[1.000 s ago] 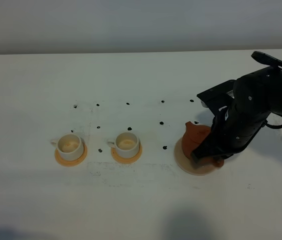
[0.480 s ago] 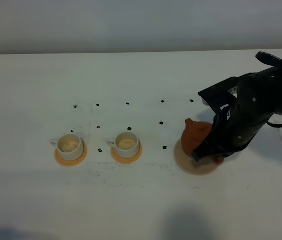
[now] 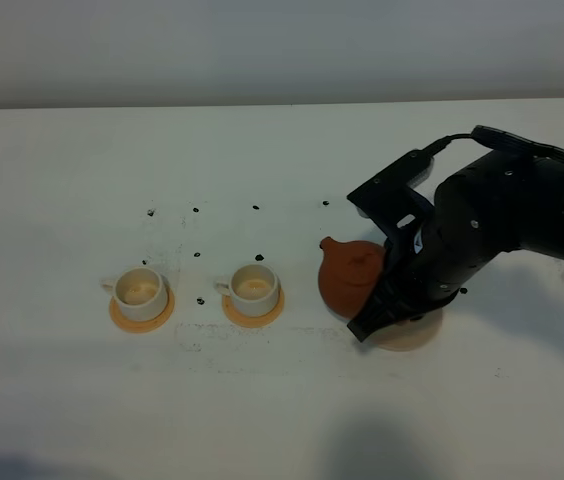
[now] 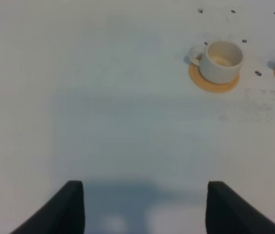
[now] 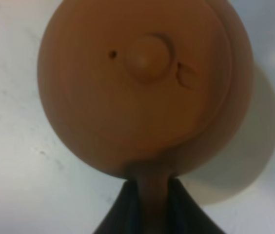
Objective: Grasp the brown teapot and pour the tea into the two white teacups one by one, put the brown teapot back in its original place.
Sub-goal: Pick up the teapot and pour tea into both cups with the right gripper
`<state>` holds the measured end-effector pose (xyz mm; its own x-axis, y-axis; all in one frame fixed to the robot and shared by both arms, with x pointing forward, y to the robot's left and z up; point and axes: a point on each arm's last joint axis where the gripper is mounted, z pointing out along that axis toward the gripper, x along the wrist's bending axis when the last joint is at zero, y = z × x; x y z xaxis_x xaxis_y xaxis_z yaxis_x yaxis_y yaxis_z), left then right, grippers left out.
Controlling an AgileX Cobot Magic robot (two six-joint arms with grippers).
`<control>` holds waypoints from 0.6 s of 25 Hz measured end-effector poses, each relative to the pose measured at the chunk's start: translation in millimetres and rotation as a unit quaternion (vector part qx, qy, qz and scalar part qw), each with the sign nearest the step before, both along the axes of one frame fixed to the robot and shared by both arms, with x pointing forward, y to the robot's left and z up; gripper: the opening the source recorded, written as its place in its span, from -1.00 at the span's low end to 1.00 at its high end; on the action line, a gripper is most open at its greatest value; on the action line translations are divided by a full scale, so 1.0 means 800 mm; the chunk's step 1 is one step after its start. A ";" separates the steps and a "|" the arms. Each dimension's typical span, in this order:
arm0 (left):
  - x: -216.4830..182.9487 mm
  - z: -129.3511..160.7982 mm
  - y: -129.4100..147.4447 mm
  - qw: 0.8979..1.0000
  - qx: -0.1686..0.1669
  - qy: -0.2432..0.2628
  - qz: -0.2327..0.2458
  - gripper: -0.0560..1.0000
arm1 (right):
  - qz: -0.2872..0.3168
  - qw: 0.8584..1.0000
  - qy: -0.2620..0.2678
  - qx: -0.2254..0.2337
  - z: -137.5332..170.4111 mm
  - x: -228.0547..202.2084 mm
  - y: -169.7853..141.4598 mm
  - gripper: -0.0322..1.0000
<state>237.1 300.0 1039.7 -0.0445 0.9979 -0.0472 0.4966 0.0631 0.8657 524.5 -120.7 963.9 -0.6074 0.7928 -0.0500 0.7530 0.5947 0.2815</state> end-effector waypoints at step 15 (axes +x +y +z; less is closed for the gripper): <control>0.000 0.000 0.000 1.000 0.000 0.000 0.000 0.12 | 0.062 0.996 -0.063 -0.009 0.033 0.022 0.023 -0.70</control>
